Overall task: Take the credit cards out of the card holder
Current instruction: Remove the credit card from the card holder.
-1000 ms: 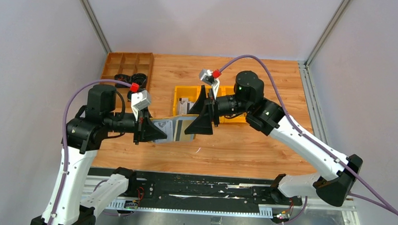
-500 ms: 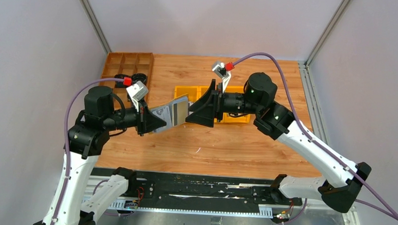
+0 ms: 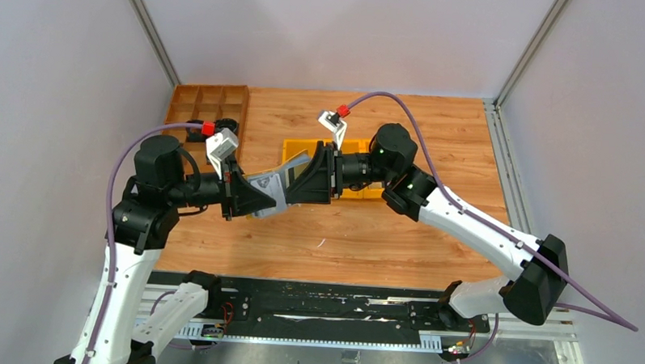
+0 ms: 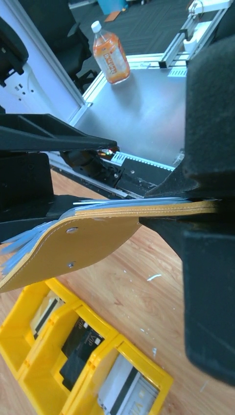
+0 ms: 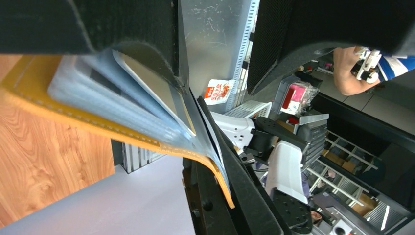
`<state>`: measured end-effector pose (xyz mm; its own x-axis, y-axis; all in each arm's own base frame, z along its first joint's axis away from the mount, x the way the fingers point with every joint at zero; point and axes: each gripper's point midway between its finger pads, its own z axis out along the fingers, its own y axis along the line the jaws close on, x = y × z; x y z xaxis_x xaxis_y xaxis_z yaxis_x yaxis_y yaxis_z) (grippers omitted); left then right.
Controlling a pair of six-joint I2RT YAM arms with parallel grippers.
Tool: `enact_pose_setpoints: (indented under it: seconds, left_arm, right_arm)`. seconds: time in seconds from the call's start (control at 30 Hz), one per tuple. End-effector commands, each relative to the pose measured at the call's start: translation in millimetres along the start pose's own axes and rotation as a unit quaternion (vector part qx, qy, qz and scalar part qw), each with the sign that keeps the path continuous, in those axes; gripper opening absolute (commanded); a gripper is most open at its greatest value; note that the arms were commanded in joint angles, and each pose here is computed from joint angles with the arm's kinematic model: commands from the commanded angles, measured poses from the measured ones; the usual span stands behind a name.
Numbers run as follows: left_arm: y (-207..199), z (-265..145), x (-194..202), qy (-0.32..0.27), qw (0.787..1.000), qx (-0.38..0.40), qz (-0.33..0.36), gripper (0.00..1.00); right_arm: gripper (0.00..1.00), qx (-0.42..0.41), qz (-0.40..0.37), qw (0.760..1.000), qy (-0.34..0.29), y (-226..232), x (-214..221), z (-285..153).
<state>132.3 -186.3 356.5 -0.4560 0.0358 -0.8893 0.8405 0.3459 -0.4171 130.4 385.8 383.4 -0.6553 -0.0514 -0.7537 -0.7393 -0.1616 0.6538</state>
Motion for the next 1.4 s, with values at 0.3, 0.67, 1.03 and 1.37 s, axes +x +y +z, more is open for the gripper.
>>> enact_pose_setpoints:
  seconds: [0.3,0.67,1.03,1.37]
  left_arm:
    - [-30,-4,-4,-0.016,0.997,0.076,0.013,0.02]
    - [-44,-9,0,-0.020,0.994,0.102,0.020,0.12]
    - [-43,-9,-2,-0.015,0.995,0.097,-0.005,0.25]
    - [-62,-15,-1,-0.009,0.989,0.145,0.003,0.29]
  right_arm:
    - [0.41,-0.042,-0.002,0.999,-0.001,10,-5,9]
    - [0.14,-0.041,0.017,0.999,0.010,-2,1,21]
    - [0.00,-0.021,0.034,0.999,0.018,-14,13,21]
    - [0.00,-0.045,0.021,0.999,0.005,1,10,8]
